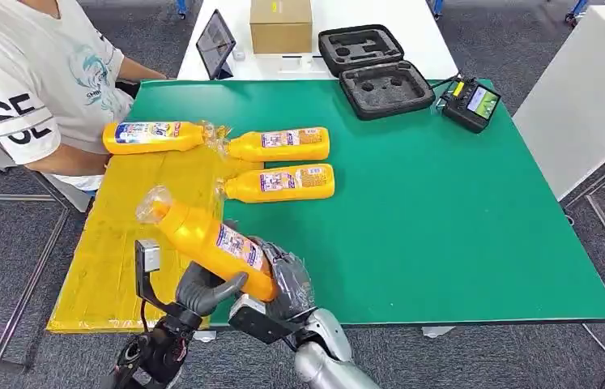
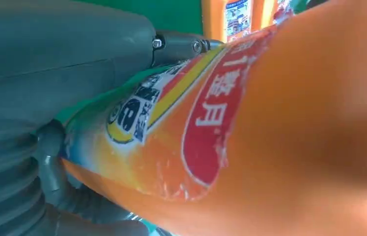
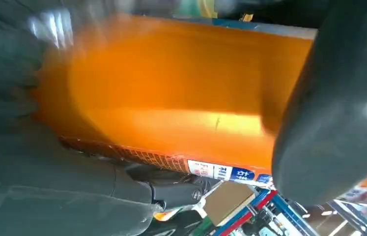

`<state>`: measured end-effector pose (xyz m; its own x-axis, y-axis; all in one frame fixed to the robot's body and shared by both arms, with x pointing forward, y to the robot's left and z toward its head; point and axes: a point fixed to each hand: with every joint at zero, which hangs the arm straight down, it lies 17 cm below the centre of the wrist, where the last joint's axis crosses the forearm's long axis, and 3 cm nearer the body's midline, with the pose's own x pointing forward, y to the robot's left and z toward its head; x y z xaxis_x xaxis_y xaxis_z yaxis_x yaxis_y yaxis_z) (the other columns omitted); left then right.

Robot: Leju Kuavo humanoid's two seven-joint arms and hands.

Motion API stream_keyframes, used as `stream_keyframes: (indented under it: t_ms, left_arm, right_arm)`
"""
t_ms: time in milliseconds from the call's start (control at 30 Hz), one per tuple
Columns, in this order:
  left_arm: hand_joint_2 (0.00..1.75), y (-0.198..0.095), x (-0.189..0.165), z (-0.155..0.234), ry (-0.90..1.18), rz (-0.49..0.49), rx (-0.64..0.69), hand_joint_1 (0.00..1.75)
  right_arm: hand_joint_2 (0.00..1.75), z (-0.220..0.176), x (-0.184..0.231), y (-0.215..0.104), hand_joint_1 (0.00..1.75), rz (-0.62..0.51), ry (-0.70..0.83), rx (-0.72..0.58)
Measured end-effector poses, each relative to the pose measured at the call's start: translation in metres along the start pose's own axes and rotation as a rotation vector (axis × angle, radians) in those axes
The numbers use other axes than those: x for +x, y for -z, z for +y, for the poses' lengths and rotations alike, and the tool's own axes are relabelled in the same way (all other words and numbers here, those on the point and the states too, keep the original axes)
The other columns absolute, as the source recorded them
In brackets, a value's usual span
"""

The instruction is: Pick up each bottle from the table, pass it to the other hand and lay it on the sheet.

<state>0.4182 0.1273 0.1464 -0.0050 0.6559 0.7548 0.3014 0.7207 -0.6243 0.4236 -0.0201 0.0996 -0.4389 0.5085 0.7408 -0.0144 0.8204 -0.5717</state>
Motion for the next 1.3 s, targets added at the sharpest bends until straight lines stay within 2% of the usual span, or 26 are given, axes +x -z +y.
stream_keyframes:
  t_ms: [300, 500, 533, 567, 600, 700, 967, 1000, 1033, 1167, 1200, 1300]
  left_arm:
    - [1.75, 0.001, 0.001, 0.0, -0.019, -0.006, 0.005, 0.0]
    - [1.75, 0.011, 0.012, -0.003, -0.084, -0.062, 0.034, 0.03]
    - [1.75, 0.012, 0.015, -0.003, -0.088, -0.074, 0.041, 0.28]
    - [1.75, 0.014, 0.018, -0.002, -0.095, -0.09, 0.053, 1.38]
    - [1.75, 0.015, 0.021, -0.001, -0.096, -0.102, 0.06, 1.59]
    - [1.75, 0.013, 0.033, 0.007, -0.095, -0.154, 0.09, 1.75]
    - [1.75, 0.005, 0.055, 0.013, -0.064, -0.236, 0.125, 1.75]
    - [1.75, 0.004, 0.055, 0.014, -0.062, -0.239, 0.129, 1.75]
    - [1.75, 0.003, 0.056, 0.014, -0.06, -0.242, 0.132, 1.75]
    - [1.75, 0.004, 0.063, 0.012, -0.042, -0.262, 0.128, 1.75]
    - [1.75, 0.004, 0.066, 0.01, -0.037, -0.272, 0.125, 1.75]
    - [1.75, 0.005, 0.073, 0.011, -0.023, -0.295, 0.13, 1.75]
  right_arm:
    - [1.75, 0.002, 0.001, 0.0, 1.75, 0.002, 0.006, 0.007]
    - [1.75, 0.005, 0.01, 0.01, 1.75, -0.016, 0.011, 0.017]
    - [1.75, 0.005, 0.011, 0.012, 1.75, -0.02, 0.011, 0.02]
    - [1.75, 0.006, 0.013, 0.014, 1.75, -0.023, 0.014, 0.025]
    - [1.75, 0.008, 0.014, 0.015, 1.75, -0.025, 0.014, 0.034]
    - [1.75, 0.013, 0.017, 0.019, 1.75, -0.031, 0.009, 0.065]
    - [1.75, 0.021, 0.028, 0.026, 1.75, -0.052, 0.008, 0.102]
    - [1.75, 0.022, 0.028, 0.026, 1.55, -0.053, 0.006, 0.104]
    - [1.75, 0.022, 0.029, 0.026, 0.0, -0.054, 0.005, 0.107]
    - [1.75, 0.029, 0.028, 0.021, 0.0, -0.048, 0.019, 0.133]
    - [0.0, 0.03, 0.024, 0.018, 0.0, -0.035, 0.027, 0.136]
    - [0.0, 0.033, 0.02, 0.013, 0.0, -0.025, 0.042, 0.146]
